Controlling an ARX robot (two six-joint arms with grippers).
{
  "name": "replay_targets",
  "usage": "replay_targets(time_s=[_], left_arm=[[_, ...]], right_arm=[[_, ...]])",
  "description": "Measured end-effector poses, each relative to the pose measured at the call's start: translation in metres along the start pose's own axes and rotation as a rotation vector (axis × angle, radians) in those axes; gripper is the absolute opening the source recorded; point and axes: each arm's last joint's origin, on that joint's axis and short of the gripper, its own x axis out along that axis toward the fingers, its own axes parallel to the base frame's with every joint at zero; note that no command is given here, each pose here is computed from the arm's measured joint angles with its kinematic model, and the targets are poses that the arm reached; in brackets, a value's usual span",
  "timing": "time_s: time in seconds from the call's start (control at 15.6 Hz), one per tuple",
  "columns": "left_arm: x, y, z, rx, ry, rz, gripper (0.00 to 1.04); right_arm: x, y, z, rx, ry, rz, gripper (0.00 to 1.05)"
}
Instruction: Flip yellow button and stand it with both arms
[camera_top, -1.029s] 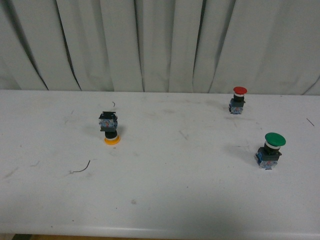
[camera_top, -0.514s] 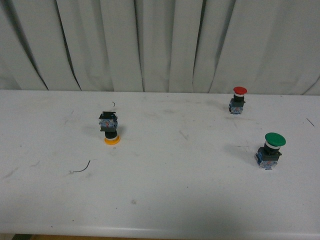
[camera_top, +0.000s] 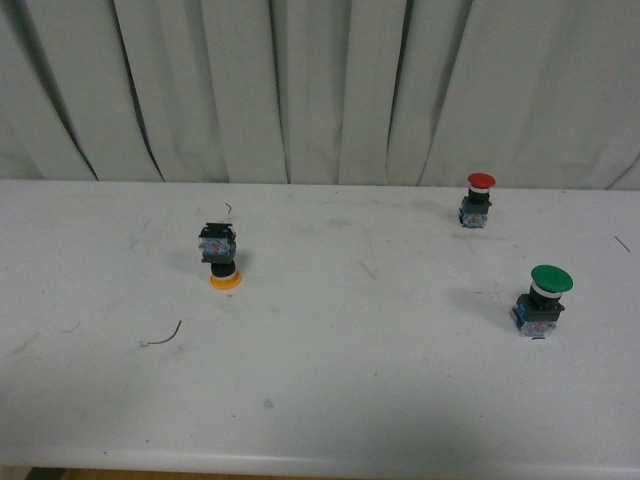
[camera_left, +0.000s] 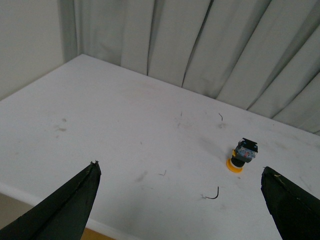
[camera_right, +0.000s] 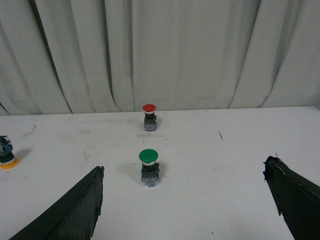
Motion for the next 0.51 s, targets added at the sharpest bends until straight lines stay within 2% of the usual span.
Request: replay_targets(time_s=[0.13,0.26,0.45,0.51], left_arm=[[0.043,-0.011,0.018,0.011,-0.013,-0.078,0.98],[0.101,-0.036,0.037,0.047,-0.016,-0.140,0.98],[0.190,-0.077,0.016,0.132,0.199,-0.180,0.98],[0.216,-0.092,0.010,0.167,0.235,-0.192,0.98]], right_arm=[[0.000,0.000,0.000,0.000,0.000,0.000,0.98],[0.000,0.000,0.000,0.000,0.000,0.000,0.98],[0.000,0.000,0.000,0.000,0.000,0.000,0.98],[0.000,0.000,0.000,0.000,0.000,0.000,0.98]])
